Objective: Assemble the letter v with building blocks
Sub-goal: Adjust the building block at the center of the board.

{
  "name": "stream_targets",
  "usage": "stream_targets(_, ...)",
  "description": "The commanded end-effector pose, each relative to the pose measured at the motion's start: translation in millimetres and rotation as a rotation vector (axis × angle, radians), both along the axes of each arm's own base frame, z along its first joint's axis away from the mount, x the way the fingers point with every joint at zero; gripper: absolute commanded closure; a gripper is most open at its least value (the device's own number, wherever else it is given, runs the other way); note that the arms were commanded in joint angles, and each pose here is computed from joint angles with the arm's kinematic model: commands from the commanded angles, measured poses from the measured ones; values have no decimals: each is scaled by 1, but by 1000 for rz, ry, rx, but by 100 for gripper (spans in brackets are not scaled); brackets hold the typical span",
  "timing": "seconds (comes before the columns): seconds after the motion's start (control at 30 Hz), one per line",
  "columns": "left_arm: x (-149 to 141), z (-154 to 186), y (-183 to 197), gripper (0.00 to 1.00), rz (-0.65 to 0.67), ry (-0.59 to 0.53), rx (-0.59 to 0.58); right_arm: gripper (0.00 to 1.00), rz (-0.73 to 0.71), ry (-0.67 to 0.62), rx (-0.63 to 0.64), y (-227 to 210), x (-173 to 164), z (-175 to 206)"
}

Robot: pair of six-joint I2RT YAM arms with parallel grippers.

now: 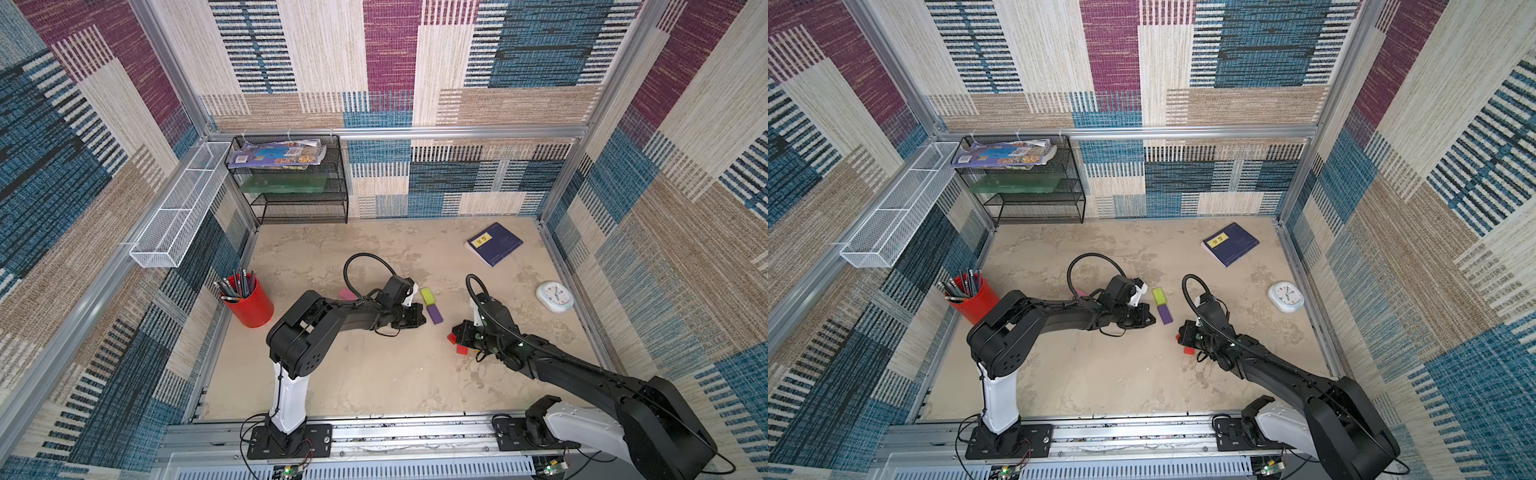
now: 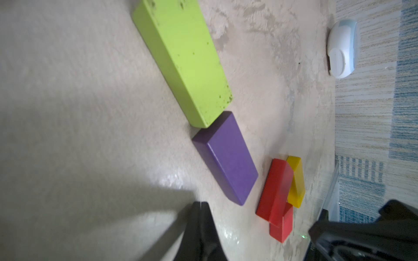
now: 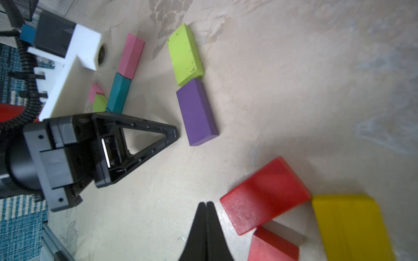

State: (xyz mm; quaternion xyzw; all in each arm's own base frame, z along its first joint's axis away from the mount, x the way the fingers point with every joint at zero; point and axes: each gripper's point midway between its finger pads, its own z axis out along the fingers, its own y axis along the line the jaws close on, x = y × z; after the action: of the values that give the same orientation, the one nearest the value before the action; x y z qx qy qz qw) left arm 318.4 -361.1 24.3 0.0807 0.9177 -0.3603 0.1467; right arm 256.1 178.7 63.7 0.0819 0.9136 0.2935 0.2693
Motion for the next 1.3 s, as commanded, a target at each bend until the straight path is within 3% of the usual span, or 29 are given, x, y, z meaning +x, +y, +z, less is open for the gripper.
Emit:
stream_targets(0.0,2,-15,14,100,56,23,86,100,11,-39,73,16,9,9)
stream_targets(0.33,4,-18,12,100,55,33,96,100,-25,0,53,16,12,-19)
stream_targets(1.27,10,-28,11,100,39,42,147,100,-58,22,54,15,34,-42)
